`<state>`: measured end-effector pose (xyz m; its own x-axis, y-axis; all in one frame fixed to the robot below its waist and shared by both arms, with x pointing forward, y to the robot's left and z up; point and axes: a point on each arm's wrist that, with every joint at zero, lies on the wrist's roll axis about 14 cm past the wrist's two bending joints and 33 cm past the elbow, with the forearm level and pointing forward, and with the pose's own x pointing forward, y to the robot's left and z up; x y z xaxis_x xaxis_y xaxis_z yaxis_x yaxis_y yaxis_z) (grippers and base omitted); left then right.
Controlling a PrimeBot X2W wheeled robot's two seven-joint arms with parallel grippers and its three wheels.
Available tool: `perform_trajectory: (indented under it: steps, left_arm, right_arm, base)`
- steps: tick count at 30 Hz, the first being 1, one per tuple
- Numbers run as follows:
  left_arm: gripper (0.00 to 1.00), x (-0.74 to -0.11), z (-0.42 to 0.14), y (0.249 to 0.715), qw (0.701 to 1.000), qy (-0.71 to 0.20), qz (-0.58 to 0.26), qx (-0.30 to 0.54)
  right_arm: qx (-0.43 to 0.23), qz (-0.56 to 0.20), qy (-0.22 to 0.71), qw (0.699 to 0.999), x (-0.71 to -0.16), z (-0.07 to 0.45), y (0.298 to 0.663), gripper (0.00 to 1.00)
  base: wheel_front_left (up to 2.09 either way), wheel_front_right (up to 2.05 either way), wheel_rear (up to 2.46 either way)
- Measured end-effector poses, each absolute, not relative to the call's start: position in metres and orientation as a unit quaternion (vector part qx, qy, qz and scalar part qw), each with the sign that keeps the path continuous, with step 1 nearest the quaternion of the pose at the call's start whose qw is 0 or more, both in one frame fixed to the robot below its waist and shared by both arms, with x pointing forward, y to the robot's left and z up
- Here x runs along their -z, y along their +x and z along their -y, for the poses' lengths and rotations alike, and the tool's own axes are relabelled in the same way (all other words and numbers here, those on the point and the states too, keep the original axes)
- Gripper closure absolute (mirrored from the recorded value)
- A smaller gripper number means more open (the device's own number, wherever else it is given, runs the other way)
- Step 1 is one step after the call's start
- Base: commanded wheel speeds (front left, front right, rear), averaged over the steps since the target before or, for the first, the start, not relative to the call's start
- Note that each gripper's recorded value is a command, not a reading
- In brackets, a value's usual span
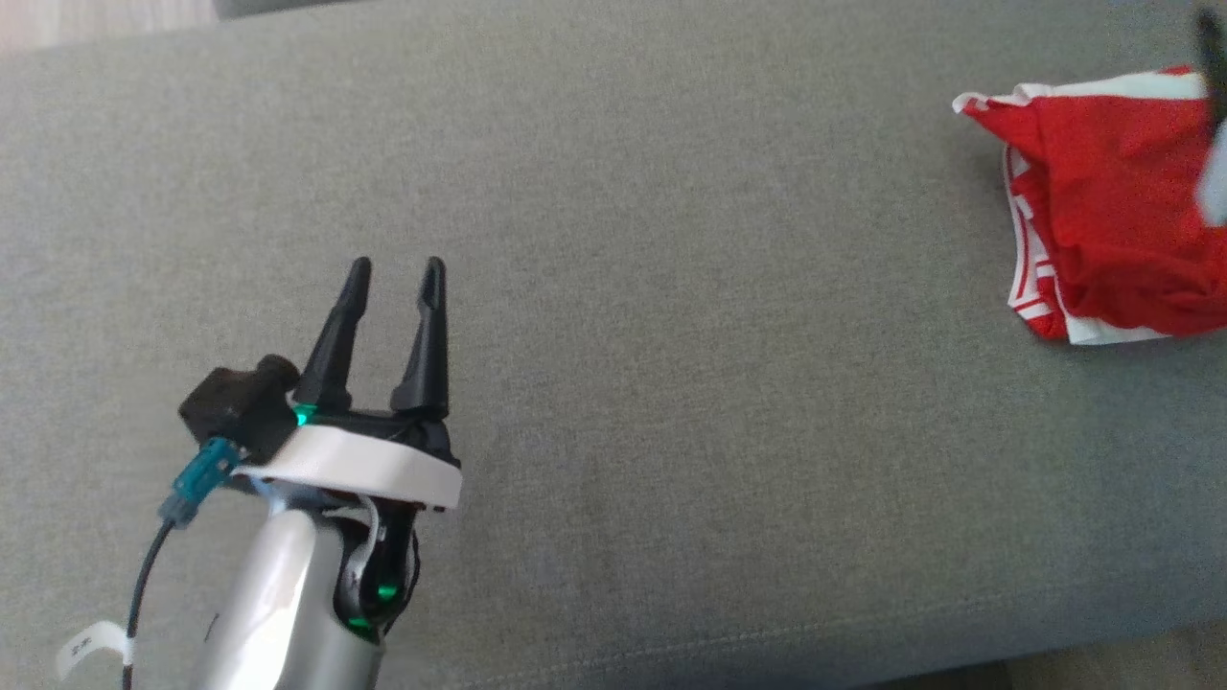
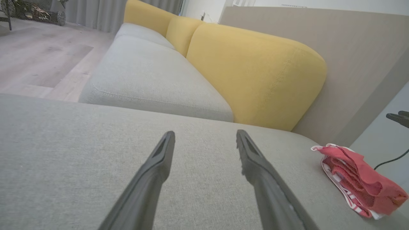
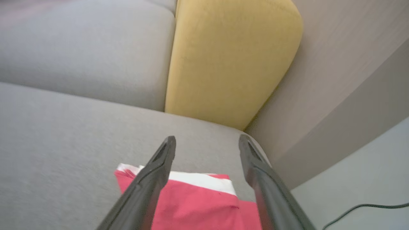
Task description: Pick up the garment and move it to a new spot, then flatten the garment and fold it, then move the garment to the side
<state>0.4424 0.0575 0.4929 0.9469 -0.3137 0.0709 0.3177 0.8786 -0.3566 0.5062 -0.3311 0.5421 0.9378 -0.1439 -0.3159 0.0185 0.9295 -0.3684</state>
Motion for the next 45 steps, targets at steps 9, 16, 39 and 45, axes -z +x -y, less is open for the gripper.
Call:
perform_trajectory:
  steps: [9,16,39,45]
  left_arm:
    - [0.0,-0.517,-0.081,0.424,0.975,-0.179,0.036,0.125]
    - [0.0,-0.521,-0.102,0.401,0.979,-0.173,0.044,0.094]
    - [0.0,-0.511,-0.113,0.366,0.987,-0.137,0.033,0.077]
    - [0.0,-0.517,-0.12,0.369,0.987,-0.137,0.045,0.068]
  right_arm:
    - [-0.04,-0.02,-0.066,0.997,-0.571,0.236,0.483,0.0]
    - [-0.062,0.012,-0.007,0.998,-0.544,0.191,0.435,0.0]
    - [-0.046,0.012,0.0,0.999,-0.495,0.172,0.363,0.0]
    - [-0.044,0.009,0.001,0.999,-0.493,0.173,0.362,0.0]
  base:
    - [0.0,0.0,0.0]
    - [0.0,0.0,0.0]
    - [0.0,0.0,0.0]
    - [0.0,0.0,0.0]
